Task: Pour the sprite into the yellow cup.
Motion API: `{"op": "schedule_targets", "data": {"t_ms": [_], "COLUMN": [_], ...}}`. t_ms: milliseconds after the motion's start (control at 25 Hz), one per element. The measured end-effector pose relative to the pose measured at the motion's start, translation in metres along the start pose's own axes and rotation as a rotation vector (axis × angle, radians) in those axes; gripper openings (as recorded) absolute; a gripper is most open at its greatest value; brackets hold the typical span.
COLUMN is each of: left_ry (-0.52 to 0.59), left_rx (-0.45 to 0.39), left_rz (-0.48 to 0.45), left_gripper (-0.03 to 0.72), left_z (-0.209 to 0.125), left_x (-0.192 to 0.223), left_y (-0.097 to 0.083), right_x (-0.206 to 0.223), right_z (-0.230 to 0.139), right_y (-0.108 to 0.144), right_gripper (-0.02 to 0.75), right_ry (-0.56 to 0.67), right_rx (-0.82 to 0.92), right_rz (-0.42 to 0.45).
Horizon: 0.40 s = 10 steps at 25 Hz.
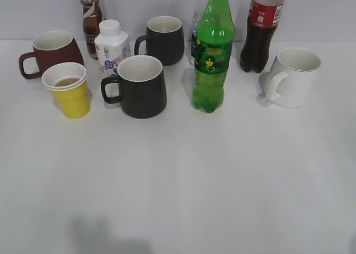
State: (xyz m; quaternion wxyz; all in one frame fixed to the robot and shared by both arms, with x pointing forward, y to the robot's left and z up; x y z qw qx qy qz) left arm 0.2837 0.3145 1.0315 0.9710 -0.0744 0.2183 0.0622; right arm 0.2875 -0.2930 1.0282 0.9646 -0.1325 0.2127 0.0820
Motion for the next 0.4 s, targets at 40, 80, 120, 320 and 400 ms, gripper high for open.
{"op": "schedule_targets", "data": {"t_ms": [40,80,120,320,400], "left_ry": [0.000,0.000,0.000,0.000,0.000], "left_rx": [0.000,0.000,0.000,0.000,0.000], "left_rz": [0.000,0.000,0.000,0.000,0.000], "left_gripper": [0.241,0.241,0.241,0.241,0.241], "left_z": [0.0000,0.0000,0.0000,0.0000,0.0000], "left_x": [0.0000,0.0000,0.0000,0.0000,0.0000], "left_y": [0.0000,0.0000,0.0000,0.0000,0.0000], "right_x": [0.0000,0.0000,0.0000,0.0000,0.0000], "right_z": [0.0000,0.0000,0.0000,0.0000,0.0000], "right_y": [0.0000,0.0000,0.0000,0.0000,0.0000], "right_gripper": [0.564,0.564,0.564,0.564,0.564], "right_ry": [0.000,0.000,0.000,0.000,0.000], "right_rx": [0.000,0.000,0.000,0.000,0.000], "right_rz": [0.000,0.000,0.000,0.000,0.000]}}
Point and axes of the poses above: a point on each arm's last joint axis where the gripper is mounted, x pointing out along that axis toward the gripper, y along the wrist's bending axis when the last joint is at zero, z = x × y, the point moved 6 cm from there along x, pointing out along that axis toward the gripper, and after that the axes turned 12 degrees about -x, right-handed, at the moved point
